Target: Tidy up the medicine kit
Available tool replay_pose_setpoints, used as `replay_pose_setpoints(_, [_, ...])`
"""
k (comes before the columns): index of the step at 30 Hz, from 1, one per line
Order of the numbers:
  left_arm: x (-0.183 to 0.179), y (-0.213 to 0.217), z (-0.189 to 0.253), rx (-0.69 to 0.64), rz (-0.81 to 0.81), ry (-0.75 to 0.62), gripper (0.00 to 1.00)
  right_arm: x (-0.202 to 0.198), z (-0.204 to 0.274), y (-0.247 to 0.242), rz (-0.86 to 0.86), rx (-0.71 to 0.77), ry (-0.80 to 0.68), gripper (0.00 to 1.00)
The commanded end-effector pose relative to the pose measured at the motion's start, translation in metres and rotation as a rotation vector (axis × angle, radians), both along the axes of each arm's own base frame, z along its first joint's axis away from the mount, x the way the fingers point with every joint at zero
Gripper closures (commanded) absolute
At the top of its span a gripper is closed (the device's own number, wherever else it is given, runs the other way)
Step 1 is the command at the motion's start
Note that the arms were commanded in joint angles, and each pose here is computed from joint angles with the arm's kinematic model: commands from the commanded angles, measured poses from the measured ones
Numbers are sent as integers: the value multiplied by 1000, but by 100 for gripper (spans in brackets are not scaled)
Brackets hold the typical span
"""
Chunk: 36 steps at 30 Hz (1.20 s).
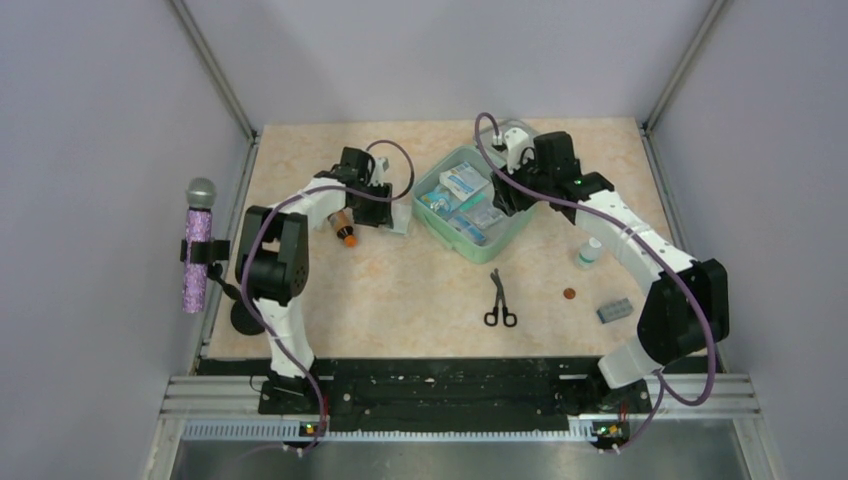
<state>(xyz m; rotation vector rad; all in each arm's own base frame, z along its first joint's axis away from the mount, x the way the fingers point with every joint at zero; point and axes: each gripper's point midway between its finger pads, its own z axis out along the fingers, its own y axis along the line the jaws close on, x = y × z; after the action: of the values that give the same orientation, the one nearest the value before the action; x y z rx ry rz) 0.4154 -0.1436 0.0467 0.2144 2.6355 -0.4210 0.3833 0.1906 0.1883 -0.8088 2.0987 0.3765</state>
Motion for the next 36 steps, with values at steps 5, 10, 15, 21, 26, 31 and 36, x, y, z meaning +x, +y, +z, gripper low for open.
replay_pose_setpoints(5, [27,-18,-11,-57,-13,0,63,3,22,0,-8,34,-82,49])
replay_pose_setpoints(10, [22,-16,-1,-62,-45,4,100,5,19,-3,-16,15,-81,49])
replay_pose_setpoints(15, [-3,0,44,-86,-101,25,100,4,20,2,30,13,-90,49])
replay_pose_setpoints(21, [-15,6,122,-156,-220,-216,100,11,29,25,35,140,-32,47])
replay_pose_setpoints(26, [-14,-19,191,-295,-343,-481,100,10,49,73,194,359,66,44])
replay_pose_setpoints(31, [10,-39,232,-463,-296,-561,100,15,73,112,357,549,119,42])
replay_pose_setpoints(36, [22,-60,244,-628,-298,-495,100,30,95,136,403,741,168,43])
